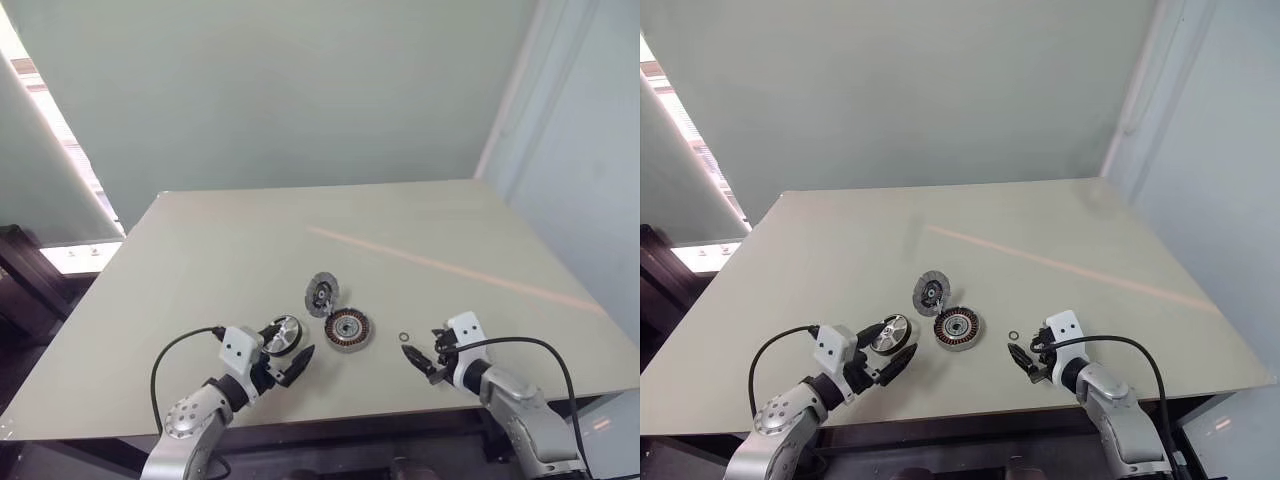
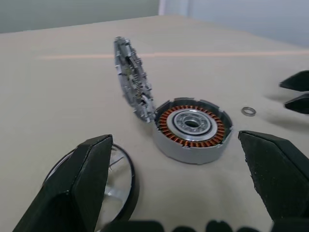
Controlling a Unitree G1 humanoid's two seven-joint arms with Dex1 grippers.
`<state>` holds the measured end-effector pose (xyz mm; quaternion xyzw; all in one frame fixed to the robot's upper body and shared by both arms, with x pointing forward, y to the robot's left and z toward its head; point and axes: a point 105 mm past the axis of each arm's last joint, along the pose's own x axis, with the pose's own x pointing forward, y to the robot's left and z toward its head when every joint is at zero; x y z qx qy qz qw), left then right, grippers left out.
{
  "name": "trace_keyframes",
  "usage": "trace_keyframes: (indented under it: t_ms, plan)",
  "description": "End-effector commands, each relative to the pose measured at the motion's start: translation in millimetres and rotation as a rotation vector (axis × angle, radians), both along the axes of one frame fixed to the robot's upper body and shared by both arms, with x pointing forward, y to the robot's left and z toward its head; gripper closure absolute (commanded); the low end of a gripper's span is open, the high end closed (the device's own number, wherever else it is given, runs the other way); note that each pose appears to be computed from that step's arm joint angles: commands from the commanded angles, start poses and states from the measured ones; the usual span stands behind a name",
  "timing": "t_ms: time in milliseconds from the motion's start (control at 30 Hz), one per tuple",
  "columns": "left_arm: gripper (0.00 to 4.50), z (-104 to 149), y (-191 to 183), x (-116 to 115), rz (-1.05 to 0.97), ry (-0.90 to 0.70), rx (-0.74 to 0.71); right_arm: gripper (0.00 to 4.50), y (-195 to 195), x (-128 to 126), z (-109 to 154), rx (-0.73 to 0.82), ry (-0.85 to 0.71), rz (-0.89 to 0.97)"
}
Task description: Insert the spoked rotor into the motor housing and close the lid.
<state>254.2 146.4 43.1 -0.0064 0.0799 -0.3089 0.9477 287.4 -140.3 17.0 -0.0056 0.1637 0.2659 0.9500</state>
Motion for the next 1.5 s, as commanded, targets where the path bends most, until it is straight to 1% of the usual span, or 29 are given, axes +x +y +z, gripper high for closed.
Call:
trace_keyframes:
  t_ms: [33,233,500,967,1067,1133,1200,1367,1500]
  plan:
    - [0.03,11.8,-8.5,1.2,-0.05,-0.037,-0.005,0.0,6.0,11.1,7.7,-0.008,-0.051,0.024]
    - [0.03,10.5,-12.4,-0.2,-0.067,-0.028,-0.004,0.0,14.2,21.6,-2.8,0.011,-0.032,0.042]
    - [0.03,8.9,-15.4,-3.8,-0.075,-0.02,-0.009,0.0,13.0,30.0,-12.9,0.02,-0.029,0.027]
    - [0.03,7.0,-17.1,-5.4,-0.082,-0.009,-0.007,0.0,17.9,30.6,-26.4,0.034,0.005,0.022]
    - [0.0,6.8,-17.3,-6.0,-0.079,-0.009,-0.008,0.58,17.7,29.6,-27.8,0.03,0.009,0.021]
    - [0.0,6.7,-17.4,-6.3,-0.079,-0.009,-0.008,1.2,17.0,29.3,-28.3,0.028,0.012,0.018]
    - [0.0,6.5,-17.2,-6.3,-0.077,-0.01,-0.007,2.0,16.3,29.5,-28.4,0.031,0.015,0.012]
    - [0.0,6.2,-16.8,-4.8,-0.072,-0.011,-0.007,3.81,14.6,31.9,-26.4,0.041,0.01,-0.003]
    - [0.0,6.6,-16.9,-3.1,-0.069,-0.014,-0.008,3.81,13.2,34.4,-22.2,0.039,-0.003,-0.014]
